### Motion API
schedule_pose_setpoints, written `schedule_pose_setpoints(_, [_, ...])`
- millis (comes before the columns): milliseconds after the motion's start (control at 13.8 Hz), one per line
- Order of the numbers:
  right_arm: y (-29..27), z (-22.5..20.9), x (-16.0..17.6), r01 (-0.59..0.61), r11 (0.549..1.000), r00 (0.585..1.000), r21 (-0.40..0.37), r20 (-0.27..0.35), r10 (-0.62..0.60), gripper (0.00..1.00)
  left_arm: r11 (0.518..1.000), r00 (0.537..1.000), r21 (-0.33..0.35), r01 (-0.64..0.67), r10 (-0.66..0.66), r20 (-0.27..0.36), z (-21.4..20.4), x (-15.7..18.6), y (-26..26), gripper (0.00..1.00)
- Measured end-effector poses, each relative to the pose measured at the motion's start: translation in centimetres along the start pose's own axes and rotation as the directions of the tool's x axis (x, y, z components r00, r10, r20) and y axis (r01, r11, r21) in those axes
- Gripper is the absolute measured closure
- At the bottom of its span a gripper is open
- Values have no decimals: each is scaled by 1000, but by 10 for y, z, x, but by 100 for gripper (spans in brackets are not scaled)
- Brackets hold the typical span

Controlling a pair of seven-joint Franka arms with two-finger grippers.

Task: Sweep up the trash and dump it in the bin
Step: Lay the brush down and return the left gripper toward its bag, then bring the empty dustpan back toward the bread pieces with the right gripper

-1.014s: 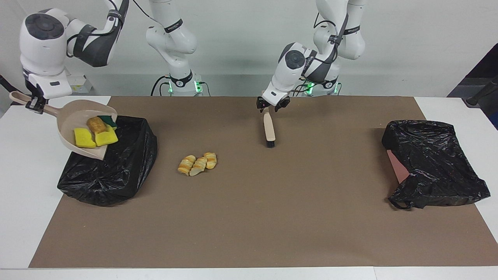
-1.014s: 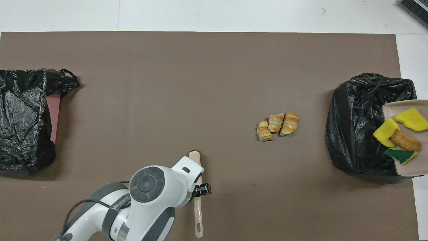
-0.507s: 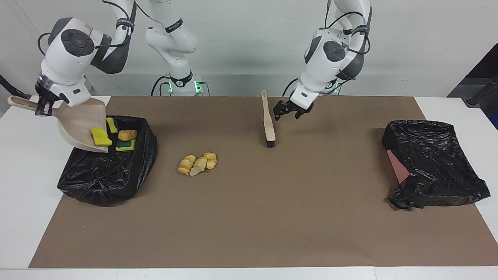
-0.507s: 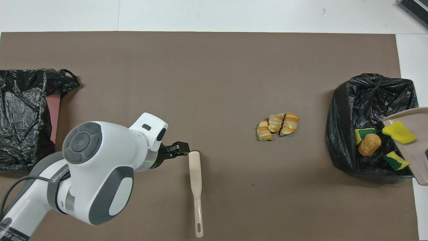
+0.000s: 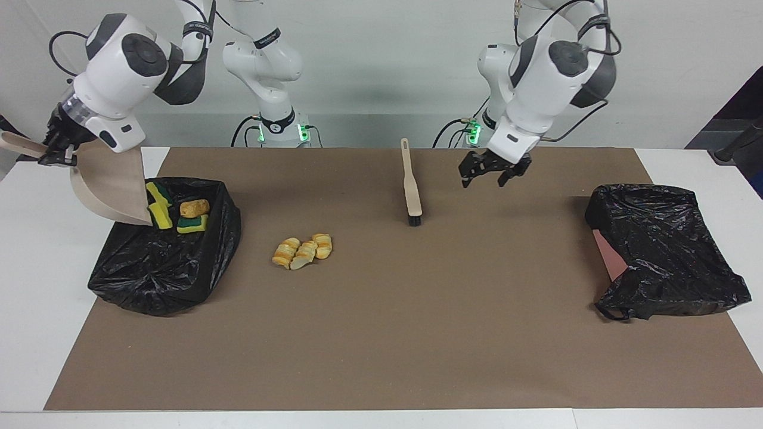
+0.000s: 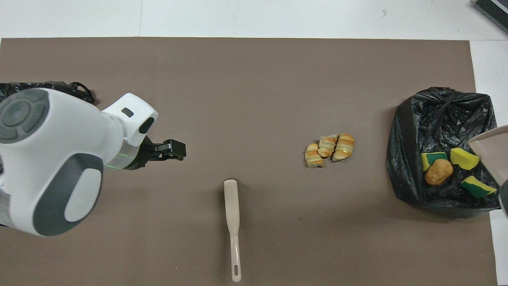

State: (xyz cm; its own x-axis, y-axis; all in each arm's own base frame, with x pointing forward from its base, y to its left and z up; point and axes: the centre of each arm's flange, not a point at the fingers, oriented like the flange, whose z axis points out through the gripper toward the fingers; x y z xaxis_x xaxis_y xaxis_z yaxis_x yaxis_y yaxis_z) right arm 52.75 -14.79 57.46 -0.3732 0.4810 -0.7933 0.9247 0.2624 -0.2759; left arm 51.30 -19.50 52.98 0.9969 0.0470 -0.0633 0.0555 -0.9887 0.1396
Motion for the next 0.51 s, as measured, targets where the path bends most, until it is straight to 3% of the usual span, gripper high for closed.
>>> schedule_pose_setpoints(217, [-2,-30,4,-8,1000,1000,9,16,8,68,998,998,20,-65,64,21,-26,16,-47,0])
schedule_pose_setpoints(507, [-5,-97,27,-181,982,983,57,-8,182,68,992,994,59,-110,109,24,-53,25,-92,0])
